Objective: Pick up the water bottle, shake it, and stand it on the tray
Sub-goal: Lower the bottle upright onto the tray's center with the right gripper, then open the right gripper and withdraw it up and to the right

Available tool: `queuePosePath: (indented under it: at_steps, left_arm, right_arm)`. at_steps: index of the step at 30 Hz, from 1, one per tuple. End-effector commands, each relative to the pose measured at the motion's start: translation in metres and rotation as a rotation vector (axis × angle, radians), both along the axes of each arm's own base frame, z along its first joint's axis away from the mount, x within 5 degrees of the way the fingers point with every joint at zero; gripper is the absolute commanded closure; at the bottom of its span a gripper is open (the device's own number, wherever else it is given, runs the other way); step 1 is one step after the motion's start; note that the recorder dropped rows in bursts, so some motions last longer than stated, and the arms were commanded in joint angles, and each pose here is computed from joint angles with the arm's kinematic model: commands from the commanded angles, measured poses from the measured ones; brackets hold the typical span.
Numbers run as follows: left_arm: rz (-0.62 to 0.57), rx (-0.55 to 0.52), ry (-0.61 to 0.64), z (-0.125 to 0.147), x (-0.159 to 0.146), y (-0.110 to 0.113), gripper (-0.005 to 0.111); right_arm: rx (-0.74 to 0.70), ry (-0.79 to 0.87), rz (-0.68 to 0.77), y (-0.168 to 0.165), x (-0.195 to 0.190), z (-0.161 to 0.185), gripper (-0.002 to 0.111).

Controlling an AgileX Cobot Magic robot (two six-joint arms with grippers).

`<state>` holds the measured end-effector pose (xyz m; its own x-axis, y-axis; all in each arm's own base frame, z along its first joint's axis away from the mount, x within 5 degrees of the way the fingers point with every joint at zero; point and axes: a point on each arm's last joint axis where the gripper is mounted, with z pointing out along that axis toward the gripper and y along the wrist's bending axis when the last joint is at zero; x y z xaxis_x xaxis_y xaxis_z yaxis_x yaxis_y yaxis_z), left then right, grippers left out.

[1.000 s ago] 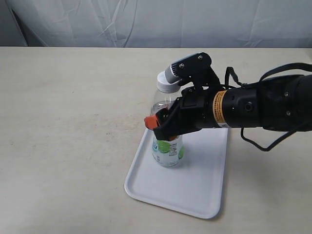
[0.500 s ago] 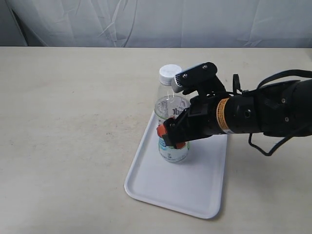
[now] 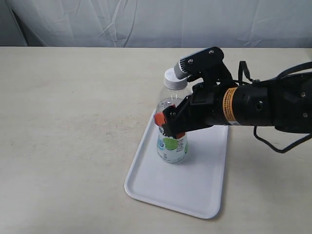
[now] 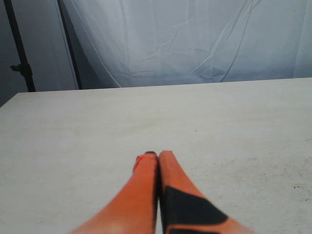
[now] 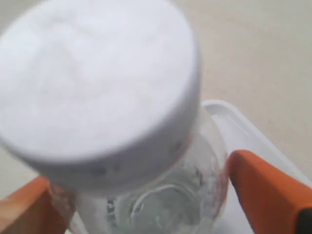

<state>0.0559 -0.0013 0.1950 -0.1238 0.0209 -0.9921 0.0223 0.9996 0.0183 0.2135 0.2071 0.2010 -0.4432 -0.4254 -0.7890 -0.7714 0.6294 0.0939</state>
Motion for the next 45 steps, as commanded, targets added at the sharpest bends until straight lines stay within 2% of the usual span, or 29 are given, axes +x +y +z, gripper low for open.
queuePosePath:
  at_steps: [1,21,25,27,28,31,32,36,37,40,45]
  left_arm:
    - [-0.005,-0.005,-0.010,0.000,0.000,0.000,0.106]
    - [-0.005,-0.005,-0.010,0.000,0.000,0.000,0.106]
    - [-0.005,-0.005,-0.010,0.000,0.000,0.000,0.106]
    - [-0.005,-0.005,-0.010,0.000,0.000,0.000,0.106]
    - [-0.005,-0.005,-0.010,0.000,0.000,0.000,0.106]
    - [-0.005,-0.005,-0.010,0.000,0.000,0.000,0.106]
    - [-0.005,-0.005,-0.010,0.000,0.000,0.000,0.106]
    - [-0.005,-0.005,-0.010,0.000,0.000,0.000,0.106]
    - [-0.005,-0.005,-0.010,0.000,0.000,0.000,0.106]
    - [-0.005,-0.005,-0.010,0.000,0.000,0.000,0.106]
    - [-0.005,-0.005,-0.010,0.000,0.000,0.000,0.106]
  right_arm:
    - [0.030,-0.026,0.009,-0.002,-0.004,0.011,0.027]
    - [0.154,-0.169,0.012,-0.016,-0.021,0.064,0.027]
    - [0.186,-0.246,-0.027,-0.029,-0.029,0.088,0.027]
    - [0.163,-0.296,-0.113,-0.041,-0.030,0.098,0.034]
    - [0.146,-0.320,-0.165,-0.049,-0.030,0.103,0.043]
    - [0.164,-0.364,-0.304,-0.071,-0.038,0.121,0.099]
    - [0.179,-0.367,-0.339,-0.076,-0.040,0.126,0.108]
    - [0.149,-0.365,-0.603,-0.115,-0.053,0.139,0.107]
    - [0.082,-0.340,-0.647,-0.126,-0.059,0.137,0.107]
    - [-0.033,-0.249,-0.605,-0.136,-0.074,0.130,0.107]
    - [0.058,-0.239,-0.548,-0.148,-0.099,0.116,0.107]
